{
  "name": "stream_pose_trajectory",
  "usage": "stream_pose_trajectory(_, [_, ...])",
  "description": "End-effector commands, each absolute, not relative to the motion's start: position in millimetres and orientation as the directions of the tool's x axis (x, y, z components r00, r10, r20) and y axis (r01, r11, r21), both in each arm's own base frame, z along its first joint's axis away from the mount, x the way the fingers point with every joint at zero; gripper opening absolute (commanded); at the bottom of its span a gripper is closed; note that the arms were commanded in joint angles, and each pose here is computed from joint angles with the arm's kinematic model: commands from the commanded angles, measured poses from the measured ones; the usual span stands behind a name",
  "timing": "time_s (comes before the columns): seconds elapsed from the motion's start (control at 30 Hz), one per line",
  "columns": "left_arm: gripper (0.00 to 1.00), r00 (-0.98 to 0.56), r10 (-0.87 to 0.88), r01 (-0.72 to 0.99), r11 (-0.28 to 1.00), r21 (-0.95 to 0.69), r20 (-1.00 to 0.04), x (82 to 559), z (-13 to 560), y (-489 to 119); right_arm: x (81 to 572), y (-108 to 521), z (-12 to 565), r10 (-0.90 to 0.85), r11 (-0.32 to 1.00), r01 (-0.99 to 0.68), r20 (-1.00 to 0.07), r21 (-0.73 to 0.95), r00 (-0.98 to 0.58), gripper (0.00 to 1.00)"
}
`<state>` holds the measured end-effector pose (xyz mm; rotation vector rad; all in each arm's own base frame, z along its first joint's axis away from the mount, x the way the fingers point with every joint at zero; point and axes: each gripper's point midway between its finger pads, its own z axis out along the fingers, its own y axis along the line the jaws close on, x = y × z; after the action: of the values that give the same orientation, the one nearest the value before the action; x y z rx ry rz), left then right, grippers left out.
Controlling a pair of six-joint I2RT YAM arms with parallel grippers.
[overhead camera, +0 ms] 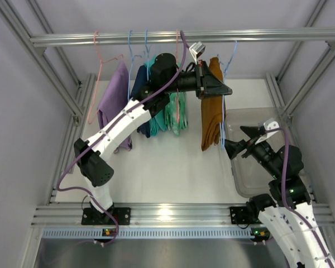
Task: Remove the trousers from the hanger
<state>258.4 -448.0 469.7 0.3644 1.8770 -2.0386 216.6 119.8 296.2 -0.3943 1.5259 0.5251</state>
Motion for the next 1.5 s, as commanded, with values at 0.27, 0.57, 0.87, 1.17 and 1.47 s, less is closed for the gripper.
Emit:
stream_pose_trajectory(0.27, [0.00,-0.736,-0.230,0.676,-0.279,-0.682,-0.636,222.5,576.6,-411.8,240.0,137.7,316.4,0.117,0.794,-0.608,-0.988,0.029,0.105,0.97])
stream_pose_trajectory(0.57, [0.00,-0.737,-0.228,0.676,-0.279,-0.683,-0.636,220.7,577.6,-410.3,262.6,126.2,327.1,0.137,0.851,-0.524,-0.979,0.039,0.149,0.92])
stream_pose_trajectory(0.87, [0.00,-0.750,-0.220,0.661,-0.279,-0.696,-0.624,223.1,573.3,-413.7,272.5,150.7,337.0,0.179,0.784,-0.618,-0.975,0.061,0.131,0.92])
stream_pose_trajectory(1.17, [0.00,-0.745,-0.220,0.667,-0.282,-0.690,-0.630,223.1,574.3,-413.3,273.6,162.8,340.3,0.168,0.751,-0.659,-0.976,0.036,0.138,0.94])
stream_pose_trajectory(1.47, [0.00,-0.760,-0.194,0.648,-0.287,-0.705,-0.620,220.6,566.2,-414.6,300.0,135.4,343.6,0.136,0.871,-0.492,-0.967,0.012,0.217,0.74])
